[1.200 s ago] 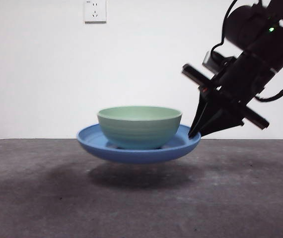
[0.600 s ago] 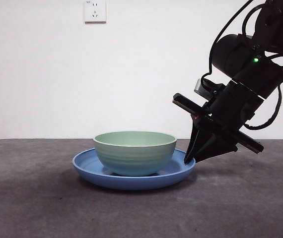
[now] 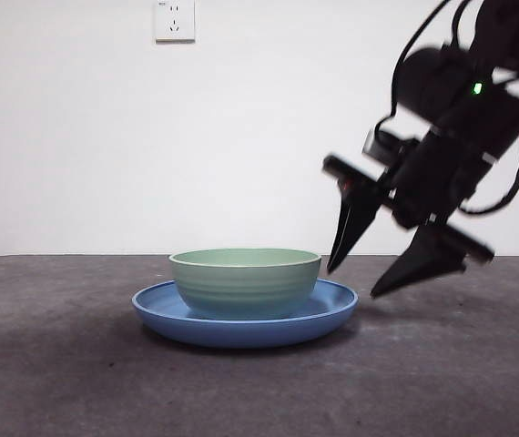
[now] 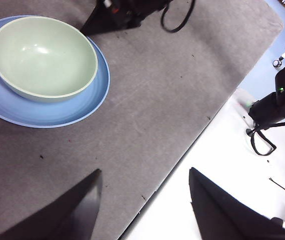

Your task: Place the green bowl on the blue plate

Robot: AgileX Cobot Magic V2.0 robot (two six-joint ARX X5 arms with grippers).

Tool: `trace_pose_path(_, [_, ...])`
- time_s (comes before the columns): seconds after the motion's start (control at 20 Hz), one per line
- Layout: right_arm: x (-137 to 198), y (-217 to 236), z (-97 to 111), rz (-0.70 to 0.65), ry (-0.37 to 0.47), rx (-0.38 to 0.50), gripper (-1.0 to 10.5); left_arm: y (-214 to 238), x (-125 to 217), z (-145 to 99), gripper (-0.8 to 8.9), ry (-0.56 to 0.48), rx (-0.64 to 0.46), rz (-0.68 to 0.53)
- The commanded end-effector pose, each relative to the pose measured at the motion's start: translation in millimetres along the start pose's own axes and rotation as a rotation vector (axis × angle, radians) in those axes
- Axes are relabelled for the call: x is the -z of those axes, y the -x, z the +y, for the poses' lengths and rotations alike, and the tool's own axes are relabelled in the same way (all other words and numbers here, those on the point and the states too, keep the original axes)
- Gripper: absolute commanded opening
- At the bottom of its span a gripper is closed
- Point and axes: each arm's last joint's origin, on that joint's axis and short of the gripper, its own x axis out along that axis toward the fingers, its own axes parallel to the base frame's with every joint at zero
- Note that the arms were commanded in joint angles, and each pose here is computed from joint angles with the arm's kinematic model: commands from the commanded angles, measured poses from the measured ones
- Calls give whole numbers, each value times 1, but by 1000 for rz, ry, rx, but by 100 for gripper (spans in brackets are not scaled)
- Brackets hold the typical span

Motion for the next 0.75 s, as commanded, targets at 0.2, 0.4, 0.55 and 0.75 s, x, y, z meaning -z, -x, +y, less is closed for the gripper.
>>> trace_pose_path(0.2, [1, 61, 26, -86, 147, 4, 277, 0, -3, -1, 281, -18, 7, -10])
trace_pose_path(0.4, [24, 118, 44, -95, 303, -13, 277, 0, -3, -1, 280, -19, 7, -11])
trace_pose_path(0.55, [45, 155, 50, -104, 384, -24, 277, 0, -3, -1, 281, -20, 7, -14])
trace_pose_path(0.75, [67, 185, 52, -106, 424, -45, 277, 0, -4, -1, 280, -22, 7, -17])
